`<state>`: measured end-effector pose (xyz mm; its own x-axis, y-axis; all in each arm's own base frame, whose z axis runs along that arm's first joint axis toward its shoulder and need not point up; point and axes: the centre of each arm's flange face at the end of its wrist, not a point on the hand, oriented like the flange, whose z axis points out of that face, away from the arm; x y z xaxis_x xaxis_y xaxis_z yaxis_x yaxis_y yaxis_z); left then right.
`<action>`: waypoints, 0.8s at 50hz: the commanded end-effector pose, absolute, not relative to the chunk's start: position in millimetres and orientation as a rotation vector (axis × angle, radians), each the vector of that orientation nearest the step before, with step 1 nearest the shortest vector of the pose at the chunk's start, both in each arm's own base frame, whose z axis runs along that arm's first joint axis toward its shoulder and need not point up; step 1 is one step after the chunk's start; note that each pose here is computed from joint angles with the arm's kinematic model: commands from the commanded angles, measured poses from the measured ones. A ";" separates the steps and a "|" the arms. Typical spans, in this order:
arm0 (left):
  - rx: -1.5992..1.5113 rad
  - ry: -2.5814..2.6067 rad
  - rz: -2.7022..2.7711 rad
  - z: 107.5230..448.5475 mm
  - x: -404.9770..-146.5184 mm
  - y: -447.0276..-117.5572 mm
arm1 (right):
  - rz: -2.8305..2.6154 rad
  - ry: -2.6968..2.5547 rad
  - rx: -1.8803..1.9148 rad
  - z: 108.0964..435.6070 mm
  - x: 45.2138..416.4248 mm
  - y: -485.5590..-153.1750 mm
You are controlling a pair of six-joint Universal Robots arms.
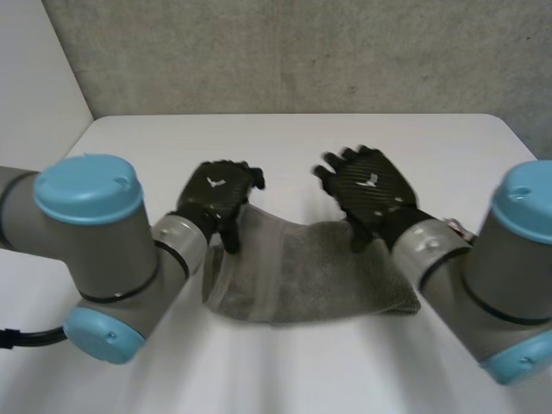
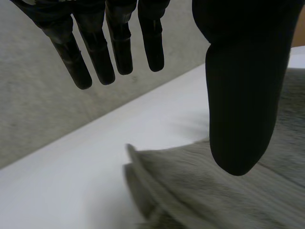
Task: Fold the towel.
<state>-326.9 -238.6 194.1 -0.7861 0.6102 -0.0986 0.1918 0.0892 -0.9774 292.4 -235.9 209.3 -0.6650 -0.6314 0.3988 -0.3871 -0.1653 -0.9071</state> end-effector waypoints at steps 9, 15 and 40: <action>-0.870 -2.140 1.635 147.4 -341.0 -221.8 | -1.662 2.180 -1.128 152.4 237.2 -235.0; -0.836 -2.230 1.646 135.1 -333.2 -228.0 | -1.613 2.214 -1.121 138.4 234.5 -238.0; -0.846 -2.236 1.634 126.8 -337.1 -228.6 | -1.719 2.276 -1.128 150.6 221.6 -231.5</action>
